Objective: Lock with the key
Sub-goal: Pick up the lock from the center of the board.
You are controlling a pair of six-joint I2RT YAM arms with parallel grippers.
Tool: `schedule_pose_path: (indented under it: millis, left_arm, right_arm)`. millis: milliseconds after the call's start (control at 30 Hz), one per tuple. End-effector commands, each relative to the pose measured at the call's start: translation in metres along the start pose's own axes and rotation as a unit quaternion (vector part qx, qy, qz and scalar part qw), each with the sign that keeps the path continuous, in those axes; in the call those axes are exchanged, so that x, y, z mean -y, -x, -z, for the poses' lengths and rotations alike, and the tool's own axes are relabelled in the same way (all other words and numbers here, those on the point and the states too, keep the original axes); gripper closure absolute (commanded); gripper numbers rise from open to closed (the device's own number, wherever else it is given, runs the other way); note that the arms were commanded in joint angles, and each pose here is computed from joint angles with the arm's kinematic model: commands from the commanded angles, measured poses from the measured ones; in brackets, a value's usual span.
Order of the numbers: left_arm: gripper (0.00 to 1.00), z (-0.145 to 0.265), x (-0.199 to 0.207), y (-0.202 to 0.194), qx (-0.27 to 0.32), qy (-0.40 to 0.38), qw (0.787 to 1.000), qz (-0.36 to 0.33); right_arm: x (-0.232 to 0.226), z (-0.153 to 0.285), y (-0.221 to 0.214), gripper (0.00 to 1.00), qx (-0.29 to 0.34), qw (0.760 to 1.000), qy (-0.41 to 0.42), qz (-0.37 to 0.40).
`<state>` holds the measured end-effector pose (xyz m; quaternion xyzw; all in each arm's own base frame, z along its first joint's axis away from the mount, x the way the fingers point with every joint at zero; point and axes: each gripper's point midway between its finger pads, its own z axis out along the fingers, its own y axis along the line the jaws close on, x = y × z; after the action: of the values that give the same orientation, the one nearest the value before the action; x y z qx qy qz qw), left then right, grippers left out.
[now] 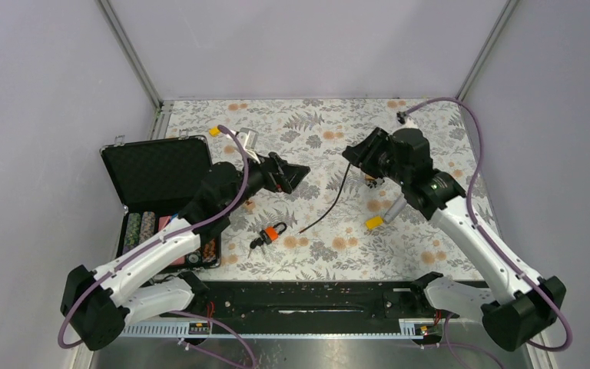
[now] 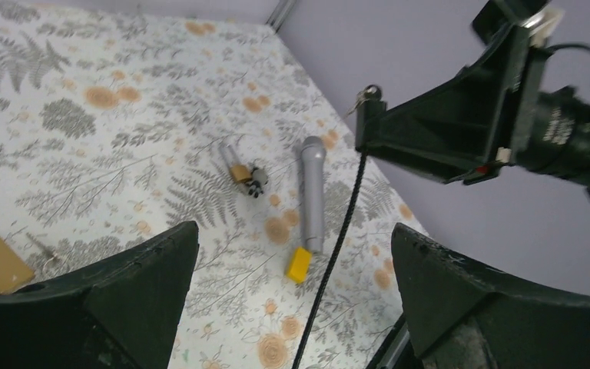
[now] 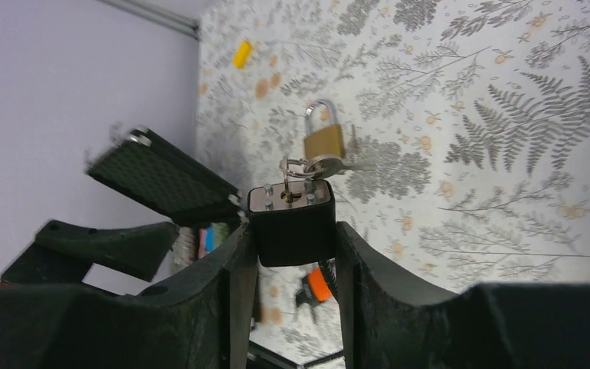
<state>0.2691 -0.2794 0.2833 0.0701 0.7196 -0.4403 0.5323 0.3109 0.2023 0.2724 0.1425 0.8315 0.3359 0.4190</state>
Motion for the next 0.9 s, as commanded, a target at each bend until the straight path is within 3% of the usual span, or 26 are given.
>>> schedule_pose_path:
  millis: [0, 167, 300, 367, 633, 867]
  left_arm:
    - [0.06, 0.015, 0.043, 0.050, 0.074, -0.061, 0.995, -0.017]
    - [0.06, 0.027, 0.035, 0.061, 0.097, -0.032, 0.994, -0.036]
    - [0.05, 0.048, -0.004, 0.085, 0.166, 0.085, 0.982, 0.015]
    - [0.05, 0.060, -0.010, 0.092, 0.191, 0.101, 0.976, 0.026]
    - [0.05, 0.062, 0.034, 0.079, 0.187, -0.046, 0.981, -0.022]
    - [0.05, 0.078, 0.074, 0.072, 0.208, -0.174, 0.960, -0.072]
  right_arm:
    - [-0.027, 0.029, 0.032, 0.70, 0.080, 0.989, 0.062, -0.106]
    - [-0.033, 0.050, 0.032, 0.70, 0.087, 0.977, 0.099, -0.166]
    - [-0.033, 0.071, 0.039, 0.70, 0.112, 0.964, 0.122, -0.210]
    - [-0.029, 0.079, 0.045, 0.69, 0.137, 0.953, 0.129, -0.236]
    - [-0.020, 0.099, 0.070, 0.70, 0.195, 0.900, 0.155, -0.358]
    - [-0.025, 0.104, 0.088, 0.70, 0.213, 0.878, 0.162, -0.398]
